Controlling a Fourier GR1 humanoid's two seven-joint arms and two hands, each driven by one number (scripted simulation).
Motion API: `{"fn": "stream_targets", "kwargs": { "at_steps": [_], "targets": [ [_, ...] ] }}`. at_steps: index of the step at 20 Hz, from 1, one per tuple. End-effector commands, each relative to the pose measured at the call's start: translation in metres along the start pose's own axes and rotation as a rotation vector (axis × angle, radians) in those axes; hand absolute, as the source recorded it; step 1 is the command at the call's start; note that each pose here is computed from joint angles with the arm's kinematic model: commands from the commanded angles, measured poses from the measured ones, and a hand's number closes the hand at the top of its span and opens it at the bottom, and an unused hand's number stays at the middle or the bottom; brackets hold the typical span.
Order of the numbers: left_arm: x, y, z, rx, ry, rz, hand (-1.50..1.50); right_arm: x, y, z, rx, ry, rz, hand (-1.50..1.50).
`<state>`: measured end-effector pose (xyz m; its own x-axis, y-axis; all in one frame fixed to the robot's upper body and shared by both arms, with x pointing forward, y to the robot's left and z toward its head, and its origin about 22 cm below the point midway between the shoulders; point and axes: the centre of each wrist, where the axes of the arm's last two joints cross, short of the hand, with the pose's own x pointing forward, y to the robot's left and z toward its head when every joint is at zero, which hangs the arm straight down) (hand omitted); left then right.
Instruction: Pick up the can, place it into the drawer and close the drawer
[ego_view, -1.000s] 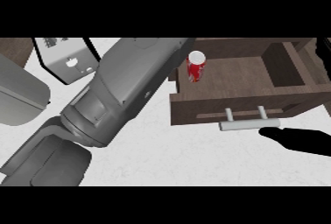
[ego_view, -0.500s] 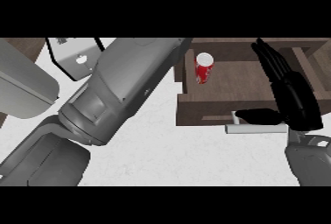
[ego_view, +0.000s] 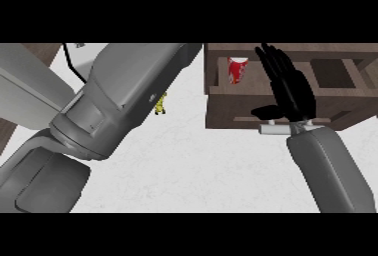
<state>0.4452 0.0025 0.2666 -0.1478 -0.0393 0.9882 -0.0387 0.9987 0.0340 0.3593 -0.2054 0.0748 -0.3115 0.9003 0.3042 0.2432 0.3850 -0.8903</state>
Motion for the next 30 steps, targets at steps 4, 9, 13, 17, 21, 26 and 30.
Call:
{"fn": "stream_targets", "kwargs": {
  "at_steps": [4, 9, 13, 17, 21, 26, 30],
  "targets": [
    [0.002, 0.028, -0.008, 0.021, 0.008, -0.002, -1.5, -0.002, 0.025, -0.038, -0.057, 0.044, 0.063, -1.5],
    [-0.008, 0.049, -0.012, 0.026, 0.013, -0.013, -1.5, 0.001, 0.036, -0.056, -0.131, 0.051, 0.119, -1.5],
    [-0.021, 0.058, -0.012, 0.037, 0.013, -0.021, -1.5, 0.003, 0.031, -0.077, -0.19, 0.066, 0.122, -1.5],
    [-0.005, 0.072, -0.013, 0.004, 0.017, -0.008, -1.5, -0.007, 0.011, -0.096, -0.214, 0.087, 0.168, -1.5],
    [-0.007, 0.08, -0.012, 0.003, 0.024, -0.034, -1.5, -0.002, 0.003, -0.109, -0.232, 0.087, 0.181, -1.5],
    [-0.006, 0.082, -0.005, -0.012, 0.003, -0.03, -1.5, 0.017, -0.003, -0.124, -0.25, 0.068, 0.156, -1.5],
    [-0.025, 0.089, 0.001, -0.027, 0.041, -0.018, -1.5, 0.024, -0.013, -0.132, -0.277, 0.069, 0.07, -1.5]
  ]
}}
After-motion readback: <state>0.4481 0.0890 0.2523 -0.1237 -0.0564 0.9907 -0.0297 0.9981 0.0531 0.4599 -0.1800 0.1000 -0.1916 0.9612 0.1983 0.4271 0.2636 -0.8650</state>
